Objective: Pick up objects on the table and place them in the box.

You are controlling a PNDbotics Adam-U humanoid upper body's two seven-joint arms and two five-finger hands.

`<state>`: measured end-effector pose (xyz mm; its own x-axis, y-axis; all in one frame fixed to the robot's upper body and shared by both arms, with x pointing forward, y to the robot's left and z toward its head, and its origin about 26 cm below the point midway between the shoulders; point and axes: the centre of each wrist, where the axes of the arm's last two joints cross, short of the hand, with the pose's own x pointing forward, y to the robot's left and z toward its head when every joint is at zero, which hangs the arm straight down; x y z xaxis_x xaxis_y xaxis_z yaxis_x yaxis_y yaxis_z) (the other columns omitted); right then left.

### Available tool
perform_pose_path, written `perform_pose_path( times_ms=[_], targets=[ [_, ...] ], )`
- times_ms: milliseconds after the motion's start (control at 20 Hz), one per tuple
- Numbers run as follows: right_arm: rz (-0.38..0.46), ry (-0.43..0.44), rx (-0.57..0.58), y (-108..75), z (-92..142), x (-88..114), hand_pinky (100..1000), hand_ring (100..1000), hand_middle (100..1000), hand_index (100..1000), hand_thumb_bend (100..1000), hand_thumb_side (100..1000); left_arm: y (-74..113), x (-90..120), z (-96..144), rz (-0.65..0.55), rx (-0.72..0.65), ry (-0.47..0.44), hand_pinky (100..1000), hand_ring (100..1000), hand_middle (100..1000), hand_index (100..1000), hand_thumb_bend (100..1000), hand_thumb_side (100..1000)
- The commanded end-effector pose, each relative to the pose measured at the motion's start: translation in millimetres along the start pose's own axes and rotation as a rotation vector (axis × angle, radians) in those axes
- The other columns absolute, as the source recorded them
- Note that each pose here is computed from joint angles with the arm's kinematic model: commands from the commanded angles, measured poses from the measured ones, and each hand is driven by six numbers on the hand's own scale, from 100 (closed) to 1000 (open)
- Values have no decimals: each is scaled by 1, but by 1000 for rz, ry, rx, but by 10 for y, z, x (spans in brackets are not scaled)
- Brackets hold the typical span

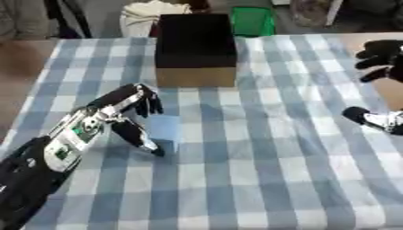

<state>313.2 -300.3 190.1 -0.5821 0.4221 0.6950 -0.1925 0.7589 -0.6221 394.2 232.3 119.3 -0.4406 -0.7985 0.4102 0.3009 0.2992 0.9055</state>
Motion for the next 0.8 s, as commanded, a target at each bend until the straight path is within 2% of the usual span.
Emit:
perform_pose_path(
  times_ms=[50, 250, 450, 800],
  targets=[
    [17, -15, -5, -71, -17, 40, 670, 772, 751, 865, 600, 100, 92, 21, -21, -24, 27, -2, 504, 435, 413, 545, 909, 223],
    [16, -13, -6, -69, -14, 35, 670, 772, 751, 865, 596, 100, 70, 13, -23, -23, 12, -1, 473, 371, 344, 478, 831, 107],
    [15, -11, -6, -69, -11, 30, 670, 772, 751, 866, 590, 100, 102, 37, -14, -15, 32, -5, 435, 314, 271, 409, 714, 100],
    [14, -8, -6, -69, -5, 22, 672, 773, 752, 867, 579, 100, 284, 218, 74, 36, 116, -50, 409, 295, 245, 387, 678, 100]
  ],
)
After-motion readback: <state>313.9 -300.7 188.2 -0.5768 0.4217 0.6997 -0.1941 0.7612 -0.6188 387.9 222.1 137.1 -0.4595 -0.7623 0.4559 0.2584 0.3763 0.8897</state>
